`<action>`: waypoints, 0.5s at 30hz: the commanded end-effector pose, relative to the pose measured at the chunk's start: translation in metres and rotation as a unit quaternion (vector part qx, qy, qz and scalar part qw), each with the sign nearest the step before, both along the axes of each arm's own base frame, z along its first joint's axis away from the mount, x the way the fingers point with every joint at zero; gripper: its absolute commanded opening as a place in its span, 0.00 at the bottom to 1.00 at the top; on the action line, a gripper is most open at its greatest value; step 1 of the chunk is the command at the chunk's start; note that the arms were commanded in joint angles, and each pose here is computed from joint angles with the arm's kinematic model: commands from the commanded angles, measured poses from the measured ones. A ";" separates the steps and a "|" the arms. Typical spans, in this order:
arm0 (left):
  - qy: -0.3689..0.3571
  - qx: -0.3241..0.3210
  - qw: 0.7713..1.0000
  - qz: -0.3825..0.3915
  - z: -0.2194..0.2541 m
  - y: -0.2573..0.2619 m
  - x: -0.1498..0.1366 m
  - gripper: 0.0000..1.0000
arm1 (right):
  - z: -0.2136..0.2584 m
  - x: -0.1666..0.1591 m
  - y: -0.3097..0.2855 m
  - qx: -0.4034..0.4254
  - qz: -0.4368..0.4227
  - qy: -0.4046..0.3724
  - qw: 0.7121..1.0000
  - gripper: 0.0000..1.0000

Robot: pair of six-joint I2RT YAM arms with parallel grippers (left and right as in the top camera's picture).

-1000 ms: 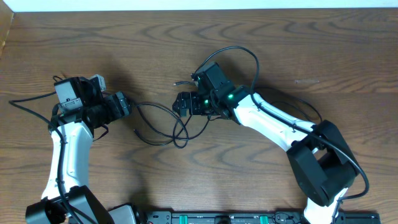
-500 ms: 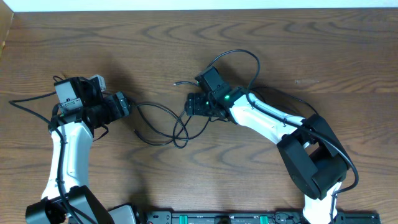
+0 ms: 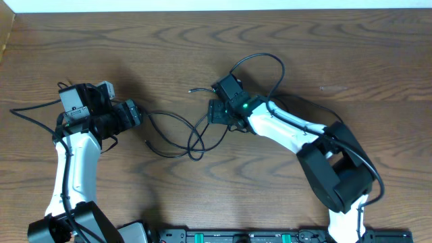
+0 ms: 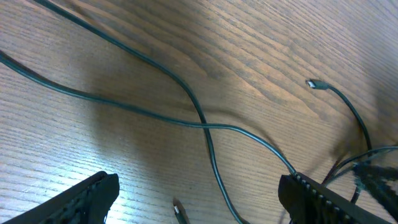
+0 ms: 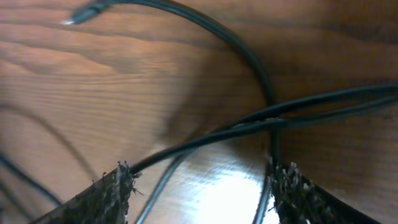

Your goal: Untangle cables

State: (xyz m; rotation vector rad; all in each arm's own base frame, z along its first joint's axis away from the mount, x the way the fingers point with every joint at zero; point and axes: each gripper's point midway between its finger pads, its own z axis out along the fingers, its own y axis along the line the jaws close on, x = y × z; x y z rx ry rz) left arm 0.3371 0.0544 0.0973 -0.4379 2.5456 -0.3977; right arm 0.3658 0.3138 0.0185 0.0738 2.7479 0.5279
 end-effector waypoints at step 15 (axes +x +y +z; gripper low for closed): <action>0.006 -0.004 1.000 -0.009 -0.005 -0.004 -0.004 0.87 | -0.044 0.000 -0.009 -0.027 -0.014 0.025 0.999 0.77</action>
